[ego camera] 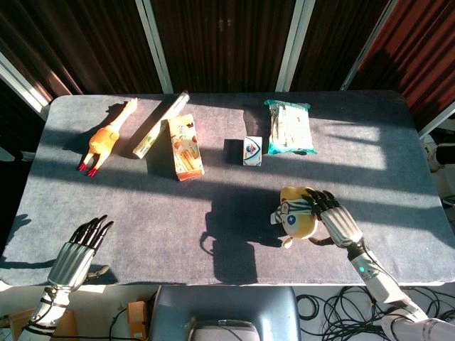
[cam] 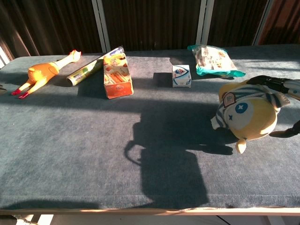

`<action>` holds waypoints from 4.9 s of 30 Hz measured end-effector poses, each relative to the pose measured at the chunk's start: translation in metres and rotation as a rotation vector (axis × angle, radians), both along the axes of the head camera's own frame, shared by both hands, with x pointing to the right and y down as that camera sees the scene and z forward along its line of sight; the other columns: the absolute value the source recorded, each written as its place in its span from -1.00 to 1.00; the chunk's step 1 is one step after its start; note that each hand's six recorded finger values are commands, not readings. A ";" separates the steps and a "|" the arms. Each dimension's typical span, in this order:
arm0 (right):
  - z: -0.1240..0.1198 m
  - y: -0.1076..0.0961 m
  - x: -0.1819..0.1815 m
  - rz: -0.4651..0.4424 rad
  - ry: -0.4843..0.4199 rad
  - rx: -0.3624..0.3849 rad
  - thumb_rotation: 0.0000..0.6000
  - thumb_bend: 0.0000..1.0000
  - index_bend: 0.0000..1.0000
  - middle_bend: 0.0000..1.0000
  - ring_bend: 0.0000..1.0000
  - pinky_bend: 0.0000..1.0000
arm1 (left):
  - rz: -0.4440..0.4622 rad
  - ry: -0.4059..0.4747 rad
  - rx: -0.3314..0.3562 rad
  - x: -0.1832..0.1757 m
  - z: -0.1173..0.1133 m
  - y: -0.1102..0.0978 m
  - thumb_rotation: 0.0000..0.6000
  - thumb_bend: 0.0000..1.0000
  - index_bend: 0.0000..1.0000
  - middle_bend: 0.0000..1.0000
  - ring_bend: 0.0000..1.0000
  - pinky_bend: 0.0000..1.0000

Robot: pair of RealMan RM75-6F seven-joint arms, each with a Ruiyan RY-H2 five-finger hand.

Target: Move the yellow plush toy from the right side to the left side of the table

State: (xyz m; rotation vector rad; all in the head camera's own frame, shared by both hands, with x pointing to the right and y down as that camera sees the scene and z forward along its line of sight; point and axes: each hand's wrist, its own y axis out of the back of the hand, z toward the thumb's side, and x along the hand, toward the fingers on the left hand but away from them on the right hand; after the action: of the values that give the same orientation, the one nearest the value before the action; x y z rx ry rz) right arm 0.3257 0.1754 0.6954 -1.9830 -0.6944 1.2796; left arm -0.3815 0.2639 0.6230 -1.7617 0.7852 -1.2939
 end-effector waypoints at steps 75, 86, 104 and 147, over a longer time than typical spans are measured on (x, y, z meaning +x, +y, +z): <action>0.011 -0.002 -0.250 -0.240 -0.321 0.096 1.00 -0.88 -1.00 -1.00 -1.00 -1.00 | -0.022 -0.080 -0.005 -0.014 -0.005 -0.003 1.00 -1.00 -1.00 -1.00 -0.89 -0.63; -0.039 -0.021 -0.204 -0.267 -0.347 0.184 1.00 -0.94 -1.00 -1.00 -1.00 -1.00 | 0.000 -0.091 -0.014 -0.010 -0.003 0.000 1.00 -1.00 -1.00 -1.00 -0.89 -0.63; -0.104 0.028 0.037 -0.058 0.104 0.210 1.00 -1.00 -1.00 -1.00 -1.00 -1.00 | 0.130 0.029 -0.059 0.062 0.016 -0.011 1.00 -1.00 -1.00 -1.00 -0.98 -0.60; -0.142 0.056 0.084 -0.044 0.004 0.139 1.00 -1.00 -1.00 -1.00 -1.00 -1.00 | 0.497 -0.076 0.273 0.231 0.100 -0.064 1.00 -0.24 0.38 0.70 0.78 0.99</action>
State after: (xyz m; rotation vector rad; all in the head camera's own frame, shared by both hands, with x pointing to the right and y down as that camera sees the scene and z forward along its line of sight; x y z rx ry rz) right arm 0.4098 0.2317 0.5536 -1.8725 -0.7139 1.1768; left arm -0.1502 0.1995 0.7231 -1.5477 0.4169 -0.8692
